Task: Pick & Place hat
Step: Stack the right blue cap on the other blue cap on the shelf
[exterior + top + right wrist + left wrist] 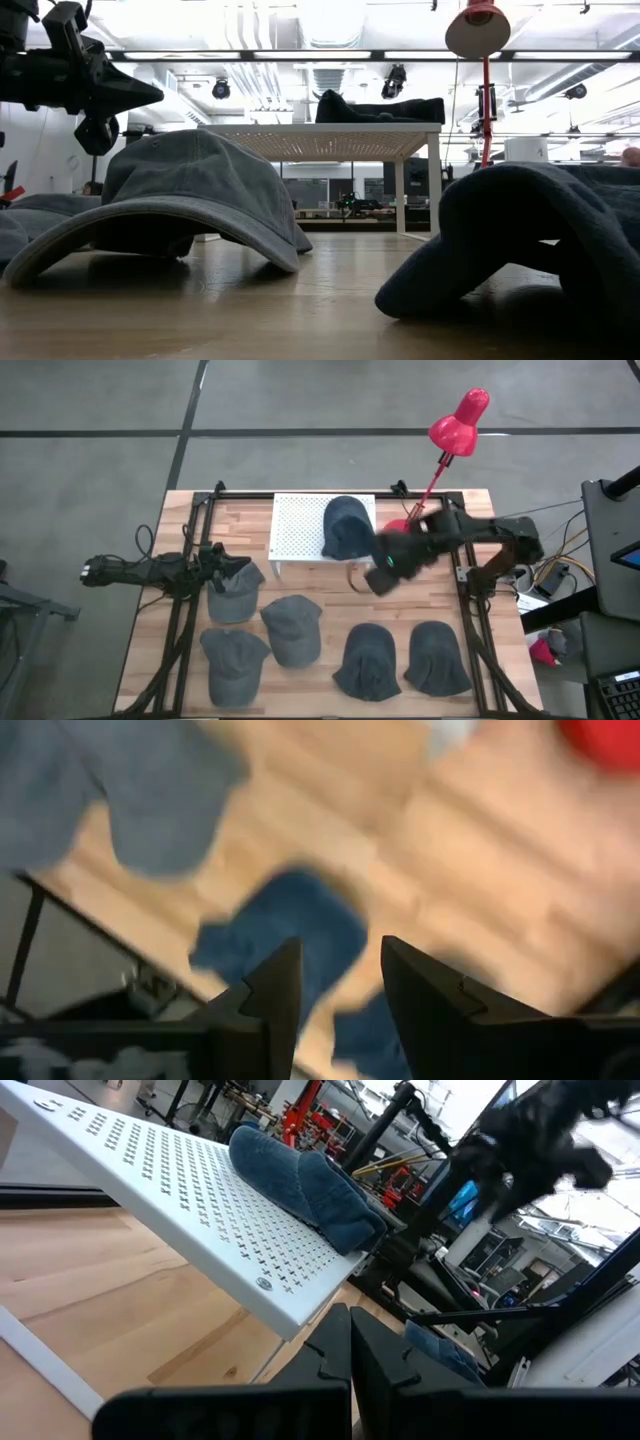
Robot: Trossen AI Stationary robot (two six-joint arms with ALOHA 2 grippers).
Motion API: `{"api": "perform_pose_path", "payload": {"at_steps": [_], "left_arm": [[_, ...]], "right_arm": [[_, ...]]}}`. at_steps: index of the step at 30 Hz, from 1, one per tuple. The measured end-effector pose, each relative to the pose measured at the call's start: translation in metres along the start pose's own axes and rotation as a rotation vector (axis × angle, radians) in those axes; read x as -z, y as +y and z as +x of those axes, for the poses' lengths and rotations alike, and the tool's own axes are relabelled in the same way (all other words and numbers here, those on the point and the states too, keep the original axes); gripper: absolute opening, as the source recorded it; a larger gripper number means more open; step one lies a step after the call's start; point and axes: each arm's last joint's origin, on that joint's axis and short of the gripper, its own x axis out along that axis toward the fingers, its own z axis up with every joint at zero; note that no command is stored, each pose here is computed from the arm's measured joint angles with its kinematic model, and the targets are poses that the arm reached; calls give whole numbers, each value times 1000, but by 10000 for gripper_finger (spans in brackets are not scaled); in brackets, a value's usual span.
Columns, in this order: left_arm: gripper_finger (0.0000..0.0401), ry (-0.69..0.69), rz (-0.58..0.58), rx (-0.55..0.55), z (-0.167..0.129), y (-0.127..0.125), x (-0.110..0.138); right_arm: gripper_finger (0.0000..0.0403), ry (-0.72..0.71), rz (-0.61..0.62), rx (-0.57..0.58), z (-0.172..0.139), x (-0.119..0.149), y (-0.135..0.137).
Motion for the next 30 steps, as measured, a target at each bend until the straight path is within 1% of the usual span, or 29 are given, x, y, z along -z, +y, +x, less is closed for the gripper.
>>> {"api": "perform_pose_path", "payload": {"at_steps": [3,8,11,13,15,18,23,28,30], "left_arm": [[0,0,1,0,0,0,0],[0,0,1,0,0,0,0],[0,0,1,0,0,0,0],[0,0,1,0,0,0,0],[0,0,1,0,0,0,0],[0,0,1,0,0,0,0],[0,0,1,0,0,0,0],[0,0,-10,0,0,0,0],[0,0,-11,0,0,0,0]], "right_arm": [[133,90,41,32,9,37,-4],[148,224,143,131,23,95,-15],[162,251,192,187,31,122,-21],[174,251,212,212,35,135,-23],[186,251,219,228,38,146,-26],[204,252,191,245,47,158,-29],[221,255,118,307,72,165,-38],[228,351,35,391,102,168,-51],[230,377,-1,394,113,171,-55]]}}
